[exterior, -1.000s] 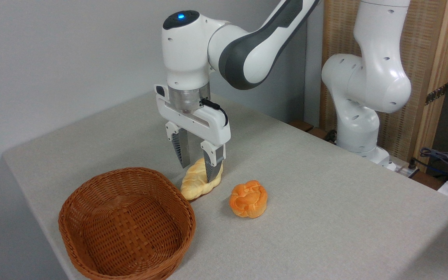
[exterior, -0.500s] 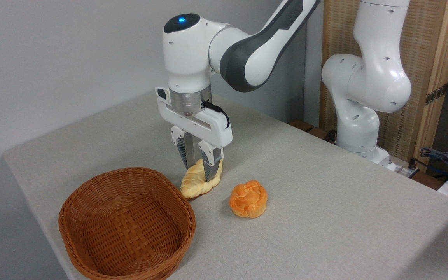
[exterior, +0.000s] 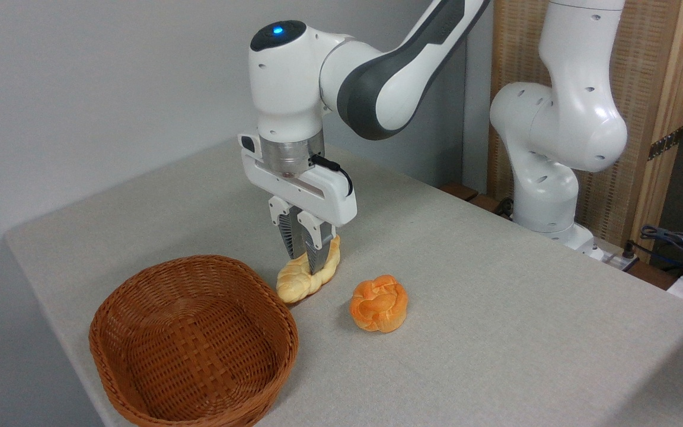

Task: Put bread into the basket
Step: 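Close the gripper on the middle of the golden bread roll, then lift the bread roll and carry it over the wicker basket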

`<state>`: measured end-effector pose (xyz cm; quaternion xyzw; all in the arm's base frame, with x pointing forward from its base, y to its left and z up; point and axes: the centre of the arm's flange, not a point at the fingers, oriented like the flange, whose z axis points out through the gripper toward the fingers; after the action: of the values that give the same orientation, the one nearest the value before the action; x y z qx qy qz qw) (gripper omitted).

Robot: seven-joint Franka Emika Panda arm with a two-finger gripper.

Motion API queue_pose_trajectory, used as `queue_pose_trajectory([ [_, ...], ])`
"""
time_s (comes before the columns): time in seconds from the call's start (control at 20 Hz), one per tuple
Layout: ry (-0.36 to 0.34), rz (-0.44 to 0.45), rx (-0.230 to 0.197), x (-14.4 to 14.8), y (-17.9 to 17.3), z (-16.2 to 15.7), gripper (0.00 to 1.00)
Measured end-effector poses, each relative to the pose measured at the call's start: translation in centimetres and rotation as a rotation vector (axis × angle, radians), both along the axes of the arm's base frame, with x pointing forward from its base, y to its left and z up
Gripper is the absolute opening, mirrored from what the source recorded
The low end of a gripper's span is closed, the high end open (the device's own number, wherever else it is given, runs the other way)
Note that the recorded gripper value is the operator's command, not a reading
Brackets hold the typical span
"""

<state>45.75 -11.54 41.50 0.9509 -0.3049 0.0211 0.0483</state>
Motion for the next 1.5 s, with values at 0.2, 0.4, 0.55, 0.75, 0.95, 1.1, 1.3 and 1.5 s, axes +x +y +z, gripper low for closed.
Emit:
queue_pose_trajectory([
  [0.2,0.024,-0.008,0.0,0.3,-0.1,1.5,0.17],
  [0.4,0.07,-0.035,-0.018,1.2,-1.0,8.8,0.19],
  [0.55,0.019,-0.032,-0.1,2.1,-1.8,14.9,0.24],
  [0.75,-0.082,0.007,-0.149,6.0,-1.4,16.2,0.31],
  [0.95,-0.236,-0.038,-0.156,10.8,-1.5,13.4,0.47],
  [1.1,-0.308,-0.153,-0.13,12.6,-1.1,11.9,0.96],
  [1.3,-0.34,-0.216,-0.045,13.9,0.0,10.4,1.0],
  [1.5,-0.348,-0.226,-0.028,14.1,0.0,10.4,1.0],
])
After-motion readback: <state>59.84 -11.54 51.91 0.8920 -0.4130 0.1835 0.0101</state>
